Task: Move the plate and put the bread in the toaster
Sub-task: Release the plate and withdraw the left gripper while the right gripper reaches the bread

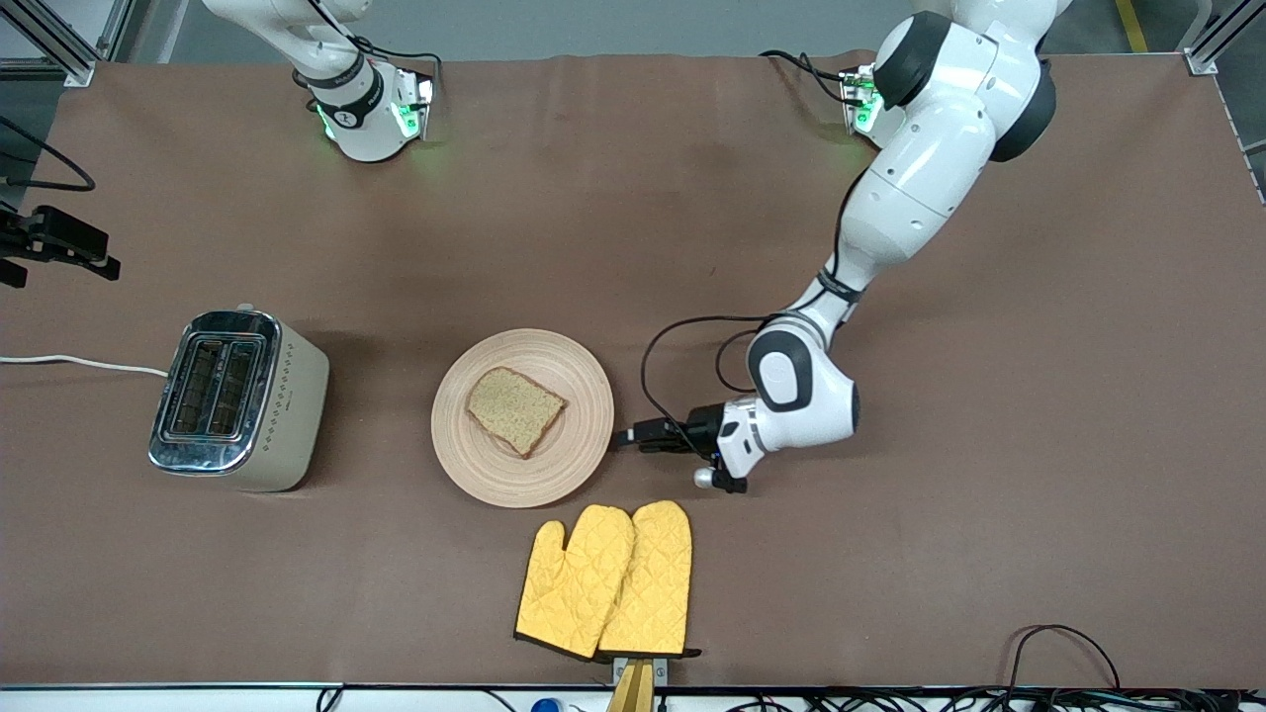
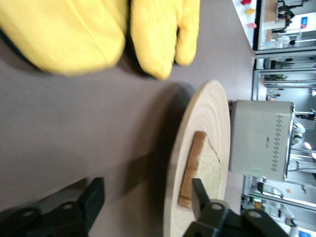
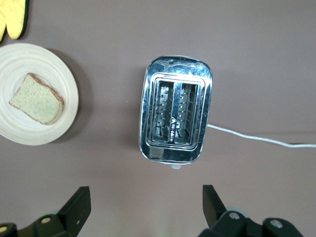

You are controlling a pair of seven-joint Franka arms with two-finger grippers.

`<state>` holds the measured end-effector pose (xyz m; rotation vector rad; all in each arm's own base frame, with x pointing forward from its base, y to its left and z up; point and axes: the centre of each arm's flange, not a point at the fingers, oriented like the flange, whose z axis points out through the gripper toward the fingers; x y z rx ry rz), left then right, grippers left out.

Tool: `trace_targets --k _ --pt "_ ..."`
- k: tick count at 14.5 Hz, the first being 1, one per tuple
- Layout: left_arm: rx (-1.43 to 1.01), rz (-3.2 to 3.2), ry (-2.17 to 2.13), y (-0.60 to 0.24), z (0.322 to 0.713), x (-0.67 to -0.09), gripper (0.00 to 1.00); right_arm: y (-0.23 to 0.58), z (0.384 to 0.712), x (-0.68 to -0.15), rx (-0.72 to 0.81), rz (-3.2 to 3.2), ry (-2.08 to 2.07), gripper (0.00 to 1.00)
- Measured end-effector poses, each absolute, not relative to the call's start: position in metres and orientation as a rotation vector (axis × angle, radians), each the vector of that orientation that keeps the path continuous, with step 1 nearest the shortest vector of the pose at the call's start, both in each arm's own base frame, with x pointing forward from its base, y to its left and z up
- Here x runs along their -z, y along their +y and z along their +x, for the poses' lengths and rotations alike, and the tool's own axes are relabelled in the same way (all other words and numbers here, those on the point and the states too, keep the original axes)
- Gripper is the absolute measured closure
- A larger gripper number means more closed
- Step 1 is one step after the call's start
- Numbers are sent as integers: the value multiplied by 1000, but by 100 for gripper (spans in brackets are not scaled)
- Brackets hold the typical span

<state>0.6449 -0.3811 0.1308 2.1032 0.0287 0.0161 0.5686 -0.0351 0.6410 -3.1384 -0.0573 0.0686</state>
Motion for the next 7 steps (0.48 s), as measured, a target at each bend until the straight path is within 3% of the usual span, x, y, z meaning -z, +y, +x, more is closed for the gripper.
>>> trace_targets --k 2,7 --pt "15 2153 -6 -346 668 -157 0 -12 569 -639 -81 -3124 51 0" --pt "54 2452 -157 -201 721 -252 0 62 574 -599 -138 -3067 234 0"
